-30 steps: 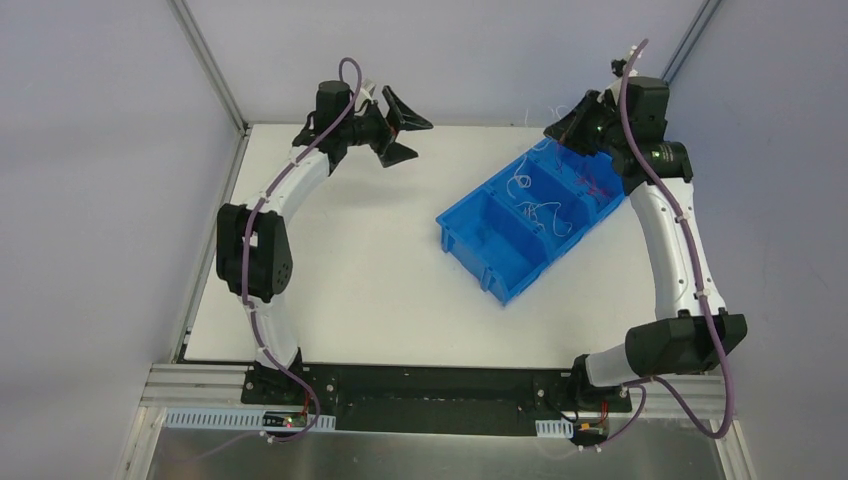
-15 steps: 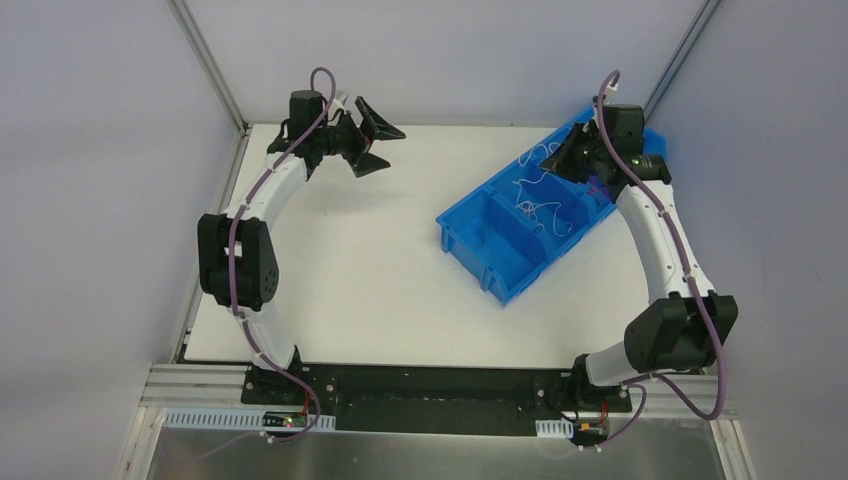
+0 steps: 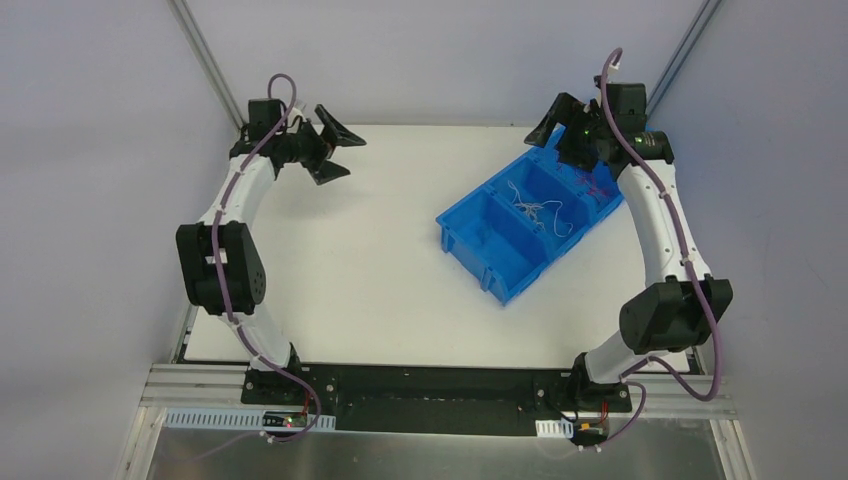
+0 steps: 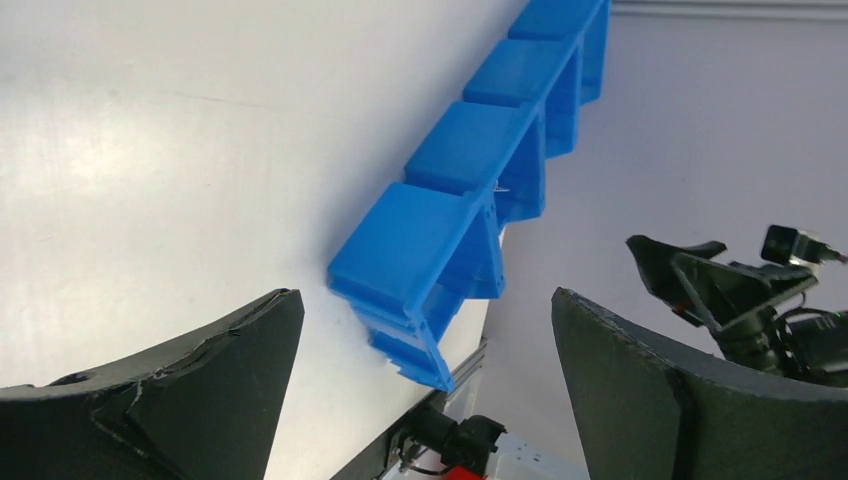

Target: Untangle the cables

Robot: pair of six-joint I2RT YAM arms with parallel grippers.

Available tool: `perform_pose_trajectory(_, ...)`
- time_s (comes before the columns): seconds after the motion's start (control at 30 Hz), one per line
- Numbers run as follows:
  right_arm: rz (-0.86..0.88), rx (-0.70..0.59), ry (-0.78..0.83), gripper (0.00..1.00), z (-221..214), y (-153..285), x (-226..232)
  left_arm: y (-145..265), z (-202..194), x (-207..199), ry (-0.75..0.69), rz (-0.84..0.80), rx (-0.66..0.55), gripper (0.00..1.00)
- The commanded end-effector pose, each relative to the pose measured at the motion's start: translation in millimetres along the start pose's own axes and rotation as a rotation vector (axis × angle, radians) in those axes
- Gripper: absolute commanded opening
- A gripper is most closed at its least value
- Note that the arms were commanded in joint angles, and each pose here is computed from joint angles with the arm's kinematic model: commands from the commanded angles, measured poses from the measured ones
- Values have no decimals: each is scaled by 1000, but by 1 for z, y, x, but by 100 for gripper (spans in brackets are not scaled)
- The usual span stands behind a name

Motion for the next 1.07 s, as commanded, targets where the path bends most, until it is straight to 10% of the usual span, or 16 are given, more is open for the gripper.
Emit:
perform_pose_trajectory(0.0, 119, 63, 21, 97, -10, 12, 45, 48, 6, 5, -83, 74, -36, 99)
perform_pose_trajectory(0.57, 190, 398, 209, 99, -151, -21, 86, 92, -57, 44, -364, 462, 149, 99)
perform_pose_trajectory(1.03, 193, 368, 209, 99, -154, -16, 83, 75, -64, 29, -445, 469, 189, 99)
Point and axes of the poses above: each gripper's point midway between its finger pads, its own y axis back along the fingers, its own x axis along the line the jaws close on, z = x × y, the point moved 2 cm from there along y, back along the fingers, and after that the axes turned 14 degrees about -y, right-handed, at the moved point
